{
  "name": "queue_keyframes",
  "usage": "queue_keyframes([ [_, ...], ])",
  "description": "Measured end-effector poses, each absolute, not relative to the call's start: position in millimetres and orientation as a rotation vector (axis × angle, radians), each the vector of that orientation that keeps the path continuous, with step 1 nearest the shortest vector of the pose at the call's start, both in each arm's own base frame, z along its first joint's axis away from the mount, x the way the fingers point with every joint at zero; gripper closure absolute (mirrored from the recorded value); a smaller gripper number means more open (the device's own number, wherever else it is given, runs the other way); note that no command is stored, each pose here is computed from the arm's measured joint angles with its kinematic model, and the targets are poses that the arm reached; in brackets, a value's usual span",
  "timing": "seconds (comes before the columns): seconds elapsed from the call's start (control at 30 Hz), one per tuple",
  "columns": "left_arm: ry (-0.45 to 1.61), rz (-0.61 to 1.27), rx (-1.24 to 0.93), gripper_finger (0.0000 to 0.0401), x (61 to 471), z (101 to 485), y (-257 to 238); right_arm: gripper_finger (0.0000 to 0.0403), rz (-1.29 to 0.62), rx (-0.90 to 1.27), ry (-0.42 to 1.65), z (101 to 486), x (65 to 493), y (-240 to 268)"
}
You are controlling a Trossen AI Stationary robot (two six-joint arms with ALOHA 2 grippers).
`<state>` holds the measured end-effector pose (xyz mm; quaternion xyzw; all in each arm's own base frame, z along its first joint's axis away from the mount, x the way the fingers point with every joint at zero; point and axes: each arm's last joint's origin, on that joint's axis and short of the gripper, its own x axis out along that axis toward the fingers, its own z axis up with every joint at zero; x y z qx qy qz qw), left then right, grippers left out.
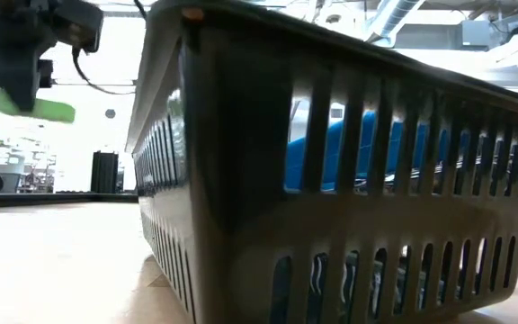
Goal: Pick & Place School Supplies
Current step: Put the green eraser into the left black bin
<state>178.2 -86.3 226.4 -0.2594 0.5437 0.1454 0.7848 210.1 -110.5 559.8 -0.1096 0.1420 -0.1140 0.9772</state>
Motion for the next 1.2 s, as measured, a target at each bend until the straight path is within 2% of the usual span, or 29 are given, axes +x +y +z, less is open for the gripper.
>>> queue_keyframes([
  [0.2, 1.177, 0.315, -0.576, 0.0377, 160.4, 247.8, -78.8, 0.0286, -0.230, -0.221, 0.287, 559.8, 210.1, -110.4],
  [0.43, 1.308, 0.217, -0.591, 0.0377, 142.1, 248.0, -97.2, 0.0286, -0.228, -0.217, 0.295, 559.0, 210.0, -110.3],
  [0.63, 1.366, 0.219, -0.579, 0.0377, 136.9, 242.0, -111.9, 0.0286, -0.228, -0.218, 0.294, 559.0, 210.0, -110.3],
  [0.9, 1.510, 0.178, -0.525, 0.0377, 143.8, 210.0, -132.2, 0.0286, -0.228, -0.217, 0.295, 558.6, 210.7, -110.7],
  [1.2, 1.492, 0.197, -0.599, 0.0377, 140.9, 161.3, -127.3, 0.0286, -0.229, -0.217, 0.296, 558.6, 210.9, -110.8],
])
